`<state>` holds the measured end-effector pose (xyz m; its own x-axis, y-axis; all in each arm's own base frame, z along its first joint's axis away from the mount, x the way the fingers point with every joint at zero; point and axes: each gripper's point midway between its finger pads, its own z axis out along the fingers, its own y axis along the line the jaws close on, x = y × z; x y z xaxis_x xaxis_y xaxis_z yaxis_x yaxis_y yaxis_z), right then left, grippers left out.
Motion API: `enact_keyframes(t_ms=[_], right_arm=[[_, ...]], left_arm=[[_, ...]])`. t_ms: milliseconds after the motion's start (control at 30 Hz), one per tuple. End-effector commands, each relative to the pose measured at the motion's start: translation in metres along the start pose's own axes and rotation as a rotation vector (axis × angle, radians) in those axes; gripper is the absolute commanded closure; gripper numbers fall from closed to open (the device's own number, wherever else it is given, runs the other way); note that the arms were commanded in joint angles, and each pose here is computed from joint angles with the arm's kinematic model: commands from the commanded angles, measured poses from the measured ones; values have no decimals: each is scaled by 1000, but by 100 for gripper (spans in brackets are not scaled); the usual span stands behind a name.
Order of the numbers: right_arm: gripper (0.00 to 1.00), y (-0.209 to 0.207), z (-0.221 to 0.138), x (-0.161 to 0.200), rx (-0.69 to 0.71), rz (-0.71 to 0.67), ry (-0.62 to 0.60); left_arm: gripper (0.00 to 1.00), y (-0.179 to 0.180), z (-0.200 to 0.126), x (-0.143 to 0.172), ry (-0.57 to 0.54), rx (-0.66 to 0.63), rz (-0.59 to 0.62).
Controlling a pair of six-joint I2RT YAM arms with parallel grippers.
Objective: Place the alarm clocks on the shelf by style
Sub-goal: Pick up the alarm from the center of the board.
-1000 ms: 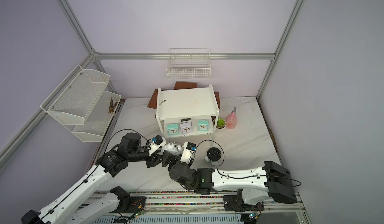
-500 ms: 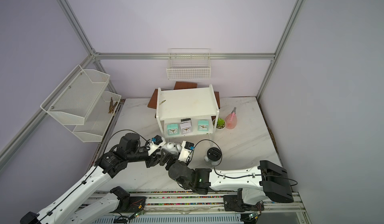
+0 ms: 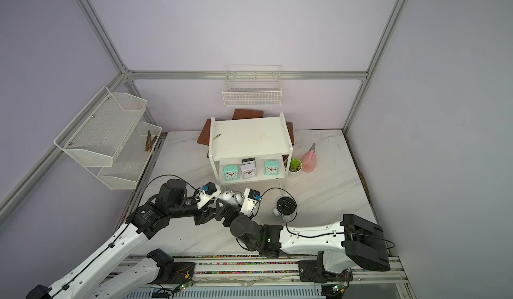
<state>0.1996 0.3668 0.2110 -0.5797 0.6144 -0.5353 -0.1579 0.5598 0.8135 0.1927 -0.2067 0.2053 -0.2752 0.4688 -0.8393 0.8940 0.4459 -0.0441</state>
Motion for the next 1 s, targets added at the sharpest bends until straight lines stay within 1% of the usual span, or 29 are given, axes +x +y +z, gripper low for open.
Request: enact_keyframes(t_ms=[0,167,267,367,433,500,567,633,733,933,967], right_arm=[[9,-15,3,4,19,-12,12],[20,-13,1,0,-1,-24,4],[26,-10,-3,-6,-8,-47,-8],[29,-8,-8,-15,-5,-88,-28],[29,-6,-12,-23,11,-139,-46],[29,-4,-17,-34,38,-195,-69],[29,-2,-23,-46,63,-255,-90],[29,3,-29,-58,91,-331,-104],[30,13,-38,-78,150,-442,-118],[32,58,-56,-120,191,-586,-142],[37,67,-58,-128,198,-603,-150]], left_arm=[[71,-5,-7,-28,-113,12,69],[65,-4,-6,-28,-112,11,71],[57,-4,-6,-27,-110,12,69],[45,-5,-6,-26,-109,14,72],[33,-5,-5,-24,-105,14,72],[24,-4,-4,-21,-98,10,73],[18,-3,-2,-19,-90,4,73],[15,-1,-2,-18,-87,-2,75],[14,0,-2,-17,-86,-14,70],[13,-1,0,-14,-82,-4,74],[13,-2,1,-13,-79,4,75]])
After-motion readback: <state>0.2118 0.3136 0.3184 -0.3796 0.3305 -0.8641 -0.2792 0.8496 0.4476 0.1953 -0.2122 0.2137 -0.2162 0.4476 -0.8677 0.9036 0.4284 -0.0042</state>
